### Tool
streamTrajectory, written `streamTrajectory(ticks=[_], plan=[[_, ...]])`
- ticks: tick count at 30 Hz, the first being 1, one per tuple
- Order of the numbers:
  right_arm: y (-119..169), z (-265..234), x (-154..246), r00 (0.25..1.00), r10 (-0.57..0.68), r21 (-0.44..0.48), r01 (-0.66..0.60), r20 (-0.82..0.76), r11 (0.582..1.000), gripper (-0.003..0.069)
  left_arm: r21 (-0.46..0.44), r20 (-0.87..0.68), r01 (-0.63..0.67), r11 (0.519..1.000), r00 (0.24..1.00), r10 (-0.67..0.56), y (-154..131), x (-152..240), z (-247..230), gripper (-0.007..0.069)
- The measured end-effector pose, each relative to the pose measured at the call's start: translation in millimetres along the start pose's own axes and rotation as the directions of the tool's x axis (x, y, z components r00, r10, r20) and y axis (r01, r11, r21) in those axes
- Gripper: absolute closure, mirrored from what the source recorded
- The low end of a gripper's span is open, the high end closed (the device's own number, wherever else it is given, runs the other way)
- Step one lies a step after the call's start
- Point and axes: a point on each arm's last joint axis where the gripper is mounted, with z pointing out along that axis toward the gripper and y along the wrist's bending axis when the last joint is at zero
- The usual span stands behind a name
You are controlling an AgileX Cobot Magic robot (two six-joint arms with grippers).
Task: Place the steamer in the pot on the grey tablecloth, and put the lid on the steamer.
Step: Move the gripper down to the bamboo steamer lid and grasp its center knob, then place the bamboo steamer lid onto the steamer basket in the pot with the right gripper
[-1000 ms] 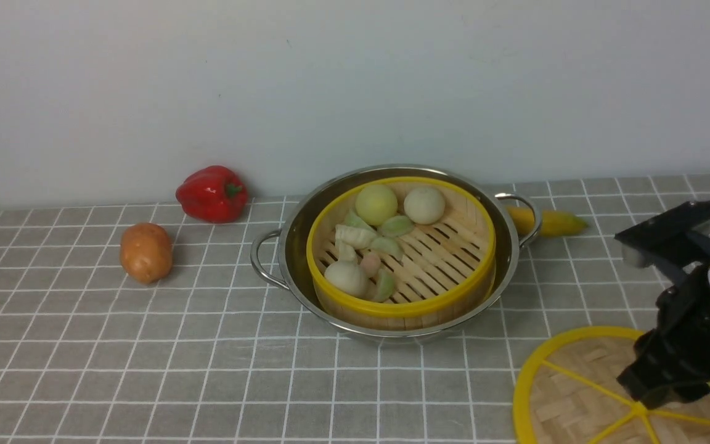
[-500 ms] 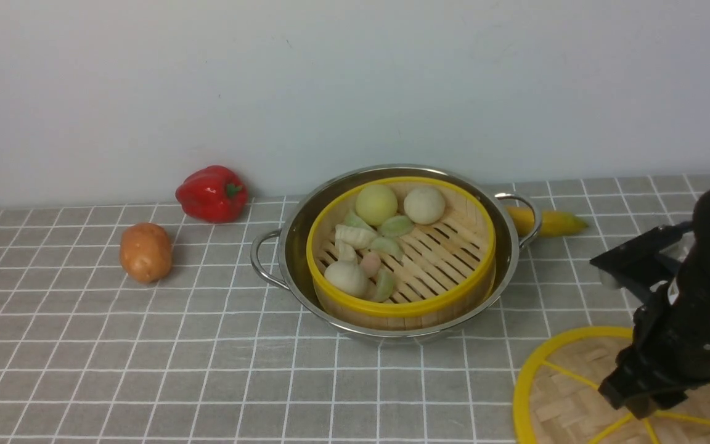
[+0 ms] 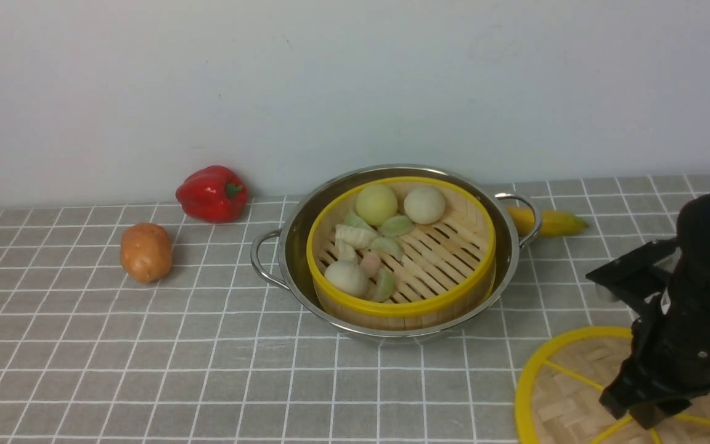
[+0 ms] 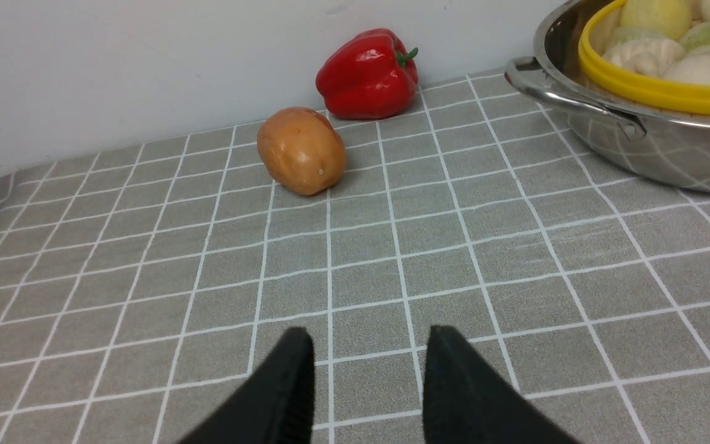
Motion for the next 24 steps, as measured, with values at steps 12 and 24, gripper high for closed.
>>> streamTrajectory(ticks=[12, 24], plan=[[-11, -87, -17, 0.989, -0.046, 0.104, 0.031, 0.143, 0.994, 0.0512, 0.000, 0.000, 0.000, 1.000, 1.000, 0.000, 0, 0, 0, 0.0382], [5, -186, -69, 0.861, -0.137, -0.003, 0.158, 0.490, 0.987, 0.0512, 0.000, 0.000, 0.000, 1.000, 1.000, 0.000, 0, 0, 0, 0.0382]])
